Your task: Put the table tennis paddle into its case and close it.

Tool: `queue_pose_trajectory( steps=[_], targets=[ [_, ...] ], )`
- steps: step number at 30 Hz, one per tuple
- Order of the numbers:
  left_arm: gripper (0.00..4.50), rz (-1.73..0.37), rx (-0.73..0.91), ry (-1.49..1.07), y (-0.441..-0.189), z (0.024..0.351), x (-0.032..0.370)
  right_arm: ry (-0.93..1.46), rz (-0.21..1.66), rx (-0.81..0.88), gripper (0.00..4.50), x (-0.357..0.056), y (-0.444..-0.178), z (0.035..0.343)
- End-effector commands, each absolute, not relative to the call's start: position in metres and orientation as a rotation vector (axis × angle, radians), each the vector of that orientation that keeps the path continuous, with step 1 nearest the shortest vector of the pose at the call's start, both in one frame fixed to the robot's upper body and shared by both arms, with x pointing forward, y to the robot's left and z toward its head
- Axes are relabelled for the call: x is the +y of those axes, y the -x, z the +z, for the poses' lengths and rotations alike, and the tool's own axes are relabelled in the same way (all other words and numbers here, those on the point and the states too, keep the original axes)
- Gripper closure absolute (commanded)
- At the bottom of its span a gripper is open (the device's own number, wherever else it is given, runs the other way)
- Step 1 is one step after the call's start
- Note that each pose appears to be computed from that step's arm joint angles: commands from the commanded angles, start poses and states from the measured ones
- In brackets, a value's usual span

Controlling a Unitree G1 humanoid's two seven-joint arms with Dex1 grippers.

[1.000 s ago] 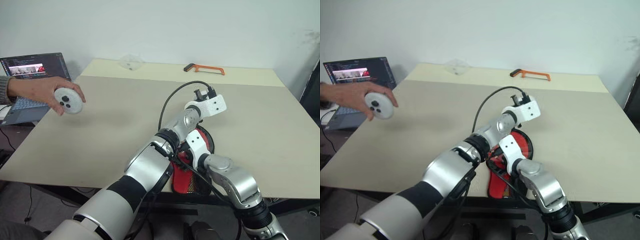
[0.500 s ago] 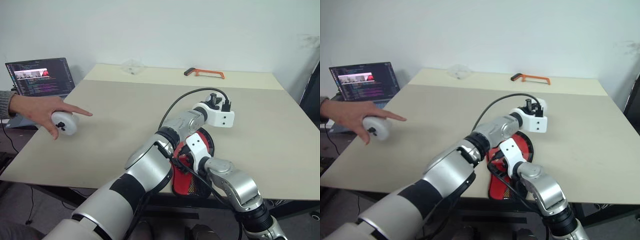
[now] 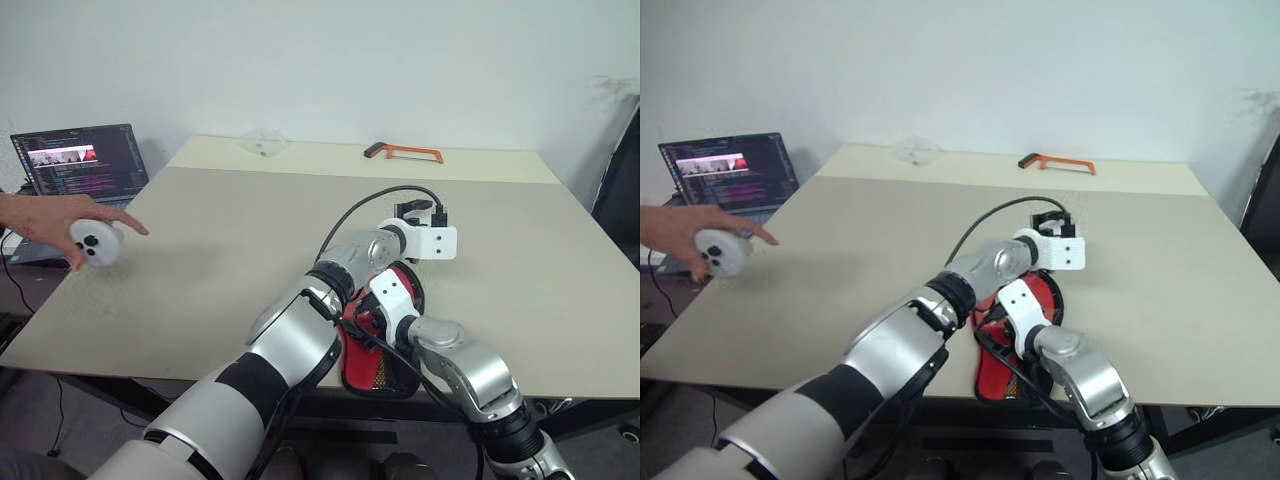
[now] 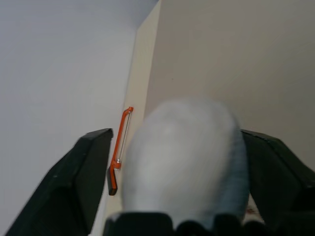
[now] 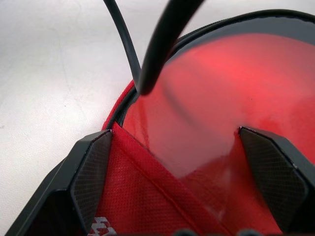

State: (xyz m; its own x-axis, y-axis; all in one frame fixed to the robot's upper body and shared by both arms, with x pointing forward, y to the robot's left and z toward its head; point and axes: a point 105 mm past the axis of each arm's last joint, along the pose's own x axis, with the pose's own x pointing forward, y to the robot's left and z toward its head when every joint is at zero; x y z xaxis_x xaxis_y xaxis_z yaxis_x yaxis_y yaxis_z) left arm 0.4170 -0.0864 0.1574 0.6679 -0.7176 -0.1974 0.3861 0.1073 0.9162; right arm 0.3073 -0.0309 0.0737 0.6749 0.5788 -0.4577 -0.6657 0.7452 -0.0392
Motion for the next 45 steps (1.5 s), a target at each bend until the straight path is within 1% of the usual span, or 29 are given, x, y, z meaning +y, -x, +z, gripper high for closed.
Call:
queue_pose_trajectory(
  steps=[1, 3, 6, 10, 12, 15, 17, 21, 24, 28, 31, 33, 35, 38, 41, 45],
  targets=[
    [0.03, -1.031, -0.303, -1.111, -0.387, 0.137, -0.117, 0.224, 0.732, 0.502, 0.0, -0.024, -0.311, 0.064],
    [0.03, -1.124, -0.235, -1.118, -0.382, 0.123, -0.112, 0.226, 0.729, 0.502, 0.0, -0.027, -0.313, 0.064],
    [0.03, -1.227, -0.191, -1.084, -0.379, 0.119, -0.1, 0.233, 0.727, 0.499, 0.0, -0.032, -0.318, 0.066],
    [0.03, -1.293, -0.184, -0.974, -0.382, 0.133, -0.082, 0.245, 0.741, 0.492, 0.0, -0.038, -0.322, 0.069],
    [0.03, -1.318, -0.209, -0.906, -0.384, 0.148, -0.073, 0.246, 0.776, 0.486, 0.0, -0.041, -0.32, 0.074],
    [0.03, -1.369, -0.236, -0.725, -0.388, 0.181, -0.05, 0.238, 0.887, 0.447, 0.0, -0.046, -0.311, 0.097],
    [0.03, -1.388, -0.255, -0.644, -0.389, 0.197, -0.034, 0.244, 0.951, 0.405, 0.0, -0.049, -0.306, 0.116],
    [0.03, -1.434, -0.246, -0.531, -0.382, 0.212, 0.002, 0.245, 1.043, 0.322, 0.0, -0.057, -0.298, 0.152],
    [0.03, -1.437, -0.212, -0.504, -0.377, 0.213, 0.02, 0.261, 1.097, 0.296, 0.0, -0.06, -0.291, 0.165],
    [0.03, -1.351, -0.131, -0.467, -0.376, 0.201, 0.049, 0.303, 1.155, 0.305, 0.0, -0.077, -0.281, 0.174],
    [0.03, -1.277, -0.127, -0.457, -0.377, 0.198, 0.06, 0.331, 1.138, 0.343, 0.0, -0.099, -0.28, 0.174],
    [0.03, -1.188, -0.148, -0.444, -0.383, 0.201, 0.067, 0.348, 1.129, 0.369, 0.0, -0.113, -0.277, 0.174],
    [0.03, -1.093, -0.162, -0.427, -0.391, 0.202, 0.073, 0.36, 1.148, 0.401, 0.0, -0.124, -0.269, 0.172],
    [0.03, -1.099, -0.144, -0.411, -0.385, 0.195, 0.075, 0.37, 1.159, 0.426, 0.0, -0.133, -0.265, 0.171],
    [0.03, -1.126, -0.123, -0.417, -0.376, 0.186, 0.075, 0.373, 1.129, 0.42, 0.0, -0.139, -0.271, 0.172],
    [0.03, -1.197, -0.073, -0.381, -0.359, 0.18, 0.074, 0.324, 1.03, 0.314, 0.0, -0.144, -0.298, 0.19]
  ],
)
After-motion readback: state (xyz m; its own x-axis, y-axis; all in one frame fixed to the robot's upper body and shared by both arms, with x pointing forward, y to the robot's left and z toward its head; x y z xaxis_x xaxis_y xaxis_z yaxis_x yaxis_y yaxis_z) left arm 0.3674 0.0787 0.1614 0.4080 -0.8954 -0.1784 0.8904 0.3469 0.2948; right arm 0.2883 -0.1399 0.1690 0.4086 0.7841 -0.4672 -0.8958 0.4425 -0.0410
